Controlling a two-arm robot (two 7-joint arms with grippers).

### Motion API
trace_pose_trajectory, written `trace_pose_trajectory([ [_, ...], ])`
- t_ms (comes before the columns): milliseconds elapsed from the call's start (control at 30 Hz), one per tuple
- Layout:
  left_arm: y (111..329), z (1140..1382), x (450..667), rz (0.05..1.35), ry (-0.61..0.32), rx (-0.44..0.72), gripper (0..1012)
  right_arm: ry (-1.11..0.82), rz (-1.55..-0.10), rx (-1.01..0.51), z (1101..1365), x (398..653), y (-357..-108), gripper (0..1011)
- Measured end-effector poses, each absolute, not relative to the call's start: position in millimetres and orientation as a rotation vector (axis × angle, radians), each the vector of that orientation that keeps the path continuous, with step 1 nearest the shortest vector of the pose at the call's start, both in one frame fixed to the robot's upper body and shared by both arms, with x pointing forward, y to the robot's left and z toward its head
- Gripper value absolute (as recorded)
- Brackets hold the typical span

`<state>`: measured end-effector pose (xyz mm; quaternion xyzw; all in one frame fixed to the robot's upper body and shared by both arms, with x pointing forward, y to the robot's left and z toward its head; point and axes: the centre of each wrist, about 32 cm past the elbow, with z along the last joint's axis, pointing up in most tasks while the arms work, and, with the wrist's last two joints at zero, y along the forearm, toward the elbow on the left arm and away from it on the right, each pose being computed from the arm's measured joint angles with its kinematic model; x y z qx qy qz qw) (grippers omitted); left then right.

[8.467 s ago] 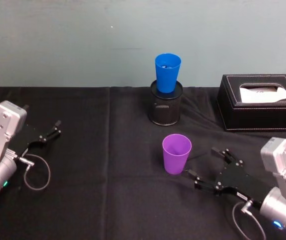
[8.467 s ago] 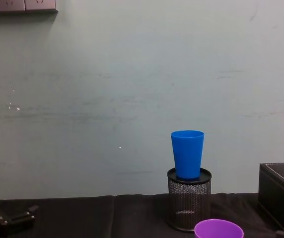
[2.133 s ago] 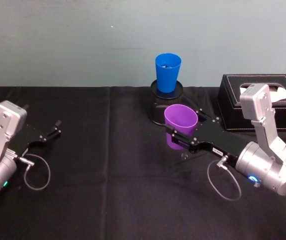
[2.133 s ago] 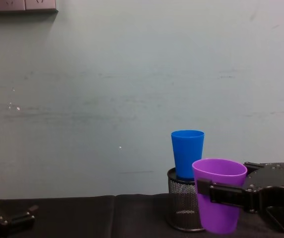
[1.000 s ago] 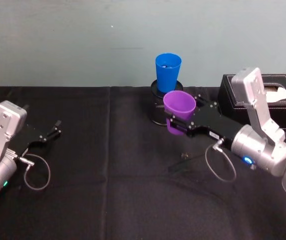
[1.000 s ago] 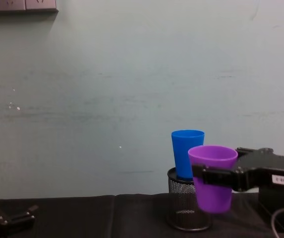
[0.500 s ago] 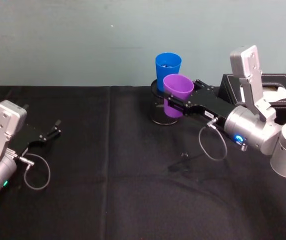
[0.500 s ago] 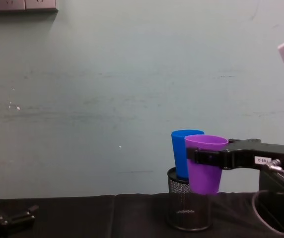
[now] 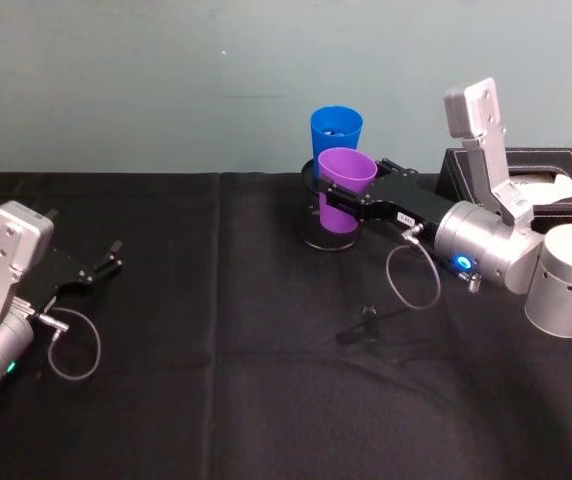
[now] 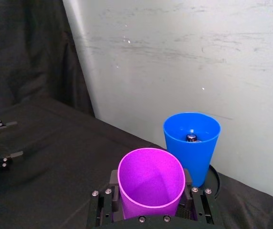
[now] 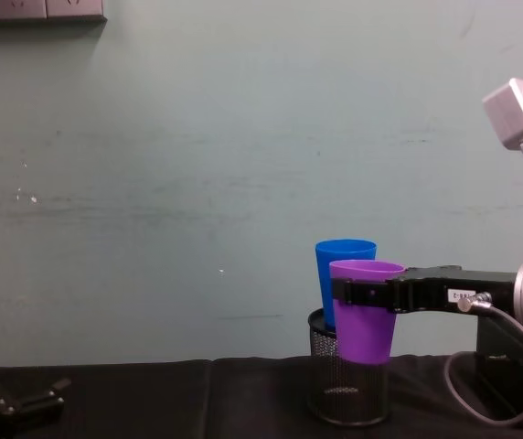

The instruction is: Pick up one cup with a gripper and tap it against the other cup.

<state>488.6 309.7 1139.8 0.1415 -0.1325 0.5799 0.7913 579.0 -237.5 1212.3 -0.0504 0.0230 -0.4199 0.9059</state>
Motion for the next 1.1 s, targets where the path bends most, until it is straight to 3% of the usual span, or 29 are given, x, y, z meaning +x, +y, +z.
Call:
trace_pose_trajectory([
  [1100,309.6,1139.8,488.6,1.248,-0.285,0.304,1000,0.046,-0.893,-0.148,1218.2,595.6,-232.8,739],
])
